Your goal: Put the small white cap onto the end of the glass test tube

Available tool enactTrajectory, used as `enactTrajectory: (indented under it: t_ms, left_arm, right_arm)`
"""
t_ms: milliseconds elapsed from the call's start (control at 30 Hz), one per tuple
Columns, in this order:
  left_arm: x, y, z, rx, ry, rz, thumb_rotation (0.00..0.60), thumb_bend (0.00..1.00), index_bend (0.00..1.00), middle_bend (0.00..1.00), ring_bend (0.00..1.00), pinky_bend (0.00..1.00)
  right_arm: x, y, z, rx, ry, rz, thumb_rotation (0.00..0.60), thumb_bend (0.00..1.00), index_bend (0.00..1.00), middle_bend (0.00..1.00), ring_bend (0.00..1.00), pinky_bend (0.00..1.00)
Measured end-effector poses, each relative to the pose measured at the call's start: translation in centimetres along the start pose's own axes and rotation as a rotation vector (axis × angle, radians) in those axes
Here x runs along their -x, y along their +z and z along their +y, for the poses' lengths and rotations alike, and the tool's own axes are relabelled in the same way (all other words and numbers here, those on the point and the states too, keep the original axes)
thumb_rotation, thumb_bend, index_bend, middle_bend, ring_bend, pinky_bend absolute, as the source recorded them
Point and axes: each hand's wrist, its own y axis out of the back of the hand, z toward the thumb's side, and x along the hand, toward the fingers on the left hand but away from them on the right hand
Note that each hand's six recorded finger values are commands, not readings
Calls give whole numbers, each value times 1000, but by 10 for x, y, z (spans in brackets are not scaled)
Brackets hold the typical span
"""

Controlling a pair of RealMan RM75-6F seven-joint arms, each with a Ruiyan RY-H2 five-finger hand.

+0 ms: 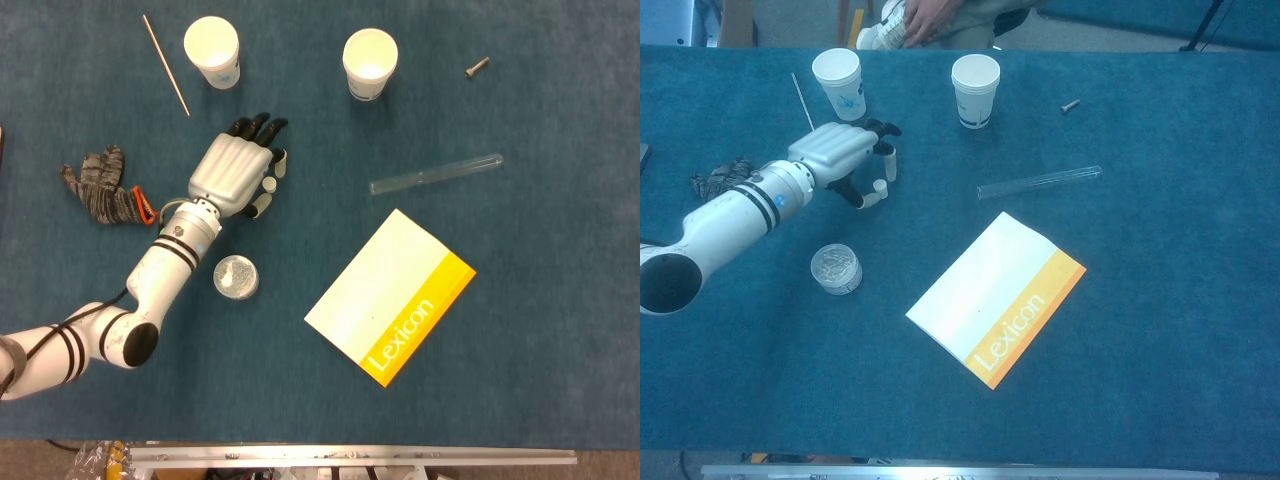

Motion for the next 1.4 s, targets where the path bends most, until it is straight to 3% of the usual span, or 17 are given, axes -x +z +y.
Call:
enactTrajectory:
  t_ms: [700,1400]
  left_arm:
    - [-4,-2,-1,16,-1,11,600,317,465,103,0,0]
    - [-6,-1,-1,66,7,16,600,344,539,195,0,0]
  right_arm:
    - [0,-1,0,-2,-2,-6,600,268,411,334,244,398]
    - [0,-2,2,0,-11,-10,600,268,411,334,244,398]
